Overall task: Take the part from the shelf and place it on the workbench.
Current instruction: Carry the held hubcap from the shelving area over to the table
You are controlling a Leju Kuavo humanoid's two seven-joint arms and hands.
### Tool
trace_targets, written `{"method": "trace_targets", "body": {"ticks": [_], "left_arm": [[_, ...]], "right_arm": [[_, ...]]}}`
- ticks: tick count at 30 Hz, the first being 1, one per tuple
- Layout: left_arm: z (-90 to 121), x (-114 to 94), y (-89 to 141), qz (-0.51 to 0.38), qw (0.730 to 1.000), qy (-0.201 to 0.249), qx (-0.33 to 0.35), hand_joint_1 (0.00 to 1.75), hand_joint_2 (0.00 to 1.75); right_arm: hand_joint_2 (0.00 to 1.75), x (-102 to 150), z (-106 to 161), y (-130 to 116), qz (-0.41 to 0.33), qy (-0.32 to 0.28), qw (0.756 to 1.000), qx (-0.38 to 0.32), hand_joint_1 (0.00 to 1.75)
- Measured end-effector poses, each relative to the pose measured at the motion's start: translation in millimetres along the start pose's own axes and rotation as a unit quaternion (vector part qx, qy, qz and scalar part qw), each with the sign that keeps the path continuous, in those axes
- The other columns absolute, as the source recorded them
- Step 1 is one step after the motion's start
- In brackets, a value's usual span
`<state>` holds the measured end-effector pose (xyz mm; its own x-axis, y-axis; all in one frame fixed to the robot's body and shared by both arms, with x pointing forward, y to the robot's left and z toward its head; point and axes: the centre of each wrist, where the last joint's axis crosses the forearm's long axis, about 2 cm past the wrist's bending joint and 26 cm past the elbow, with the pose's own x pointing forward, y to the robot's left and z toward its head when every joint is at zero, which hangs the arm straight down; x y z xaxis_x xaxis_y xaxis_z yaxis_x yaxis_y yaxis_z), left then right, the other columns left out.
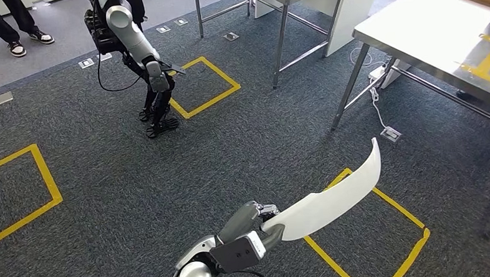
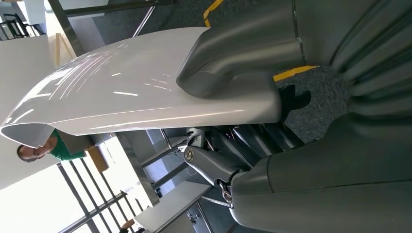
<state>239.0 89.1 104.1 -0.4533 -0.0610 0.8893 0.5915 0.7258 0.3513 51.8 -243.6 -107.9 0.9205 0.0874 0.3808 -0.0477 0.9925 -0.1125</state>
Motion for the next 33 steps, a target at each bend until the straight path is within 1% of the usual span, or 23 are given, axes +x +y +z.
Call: {"method": "trace_targets", "body": {"ticks": [10,33], "left_arm": [[-3.2,1.3,0.9,-0.002,1.0,-0.004,0.004,1.75,1.75],[0.5,-1.8,-0.6,0.0,1.0,0.001,0.003,1.75,1.75]], "right_arm": [[0.0,2.0,-0.6,-0.3,0.0,0.0,1.0,0.0,0.0],[0.0,2.3,-0.5,0.5,0.003,0.0,1.0,0.002,0.0]]}}
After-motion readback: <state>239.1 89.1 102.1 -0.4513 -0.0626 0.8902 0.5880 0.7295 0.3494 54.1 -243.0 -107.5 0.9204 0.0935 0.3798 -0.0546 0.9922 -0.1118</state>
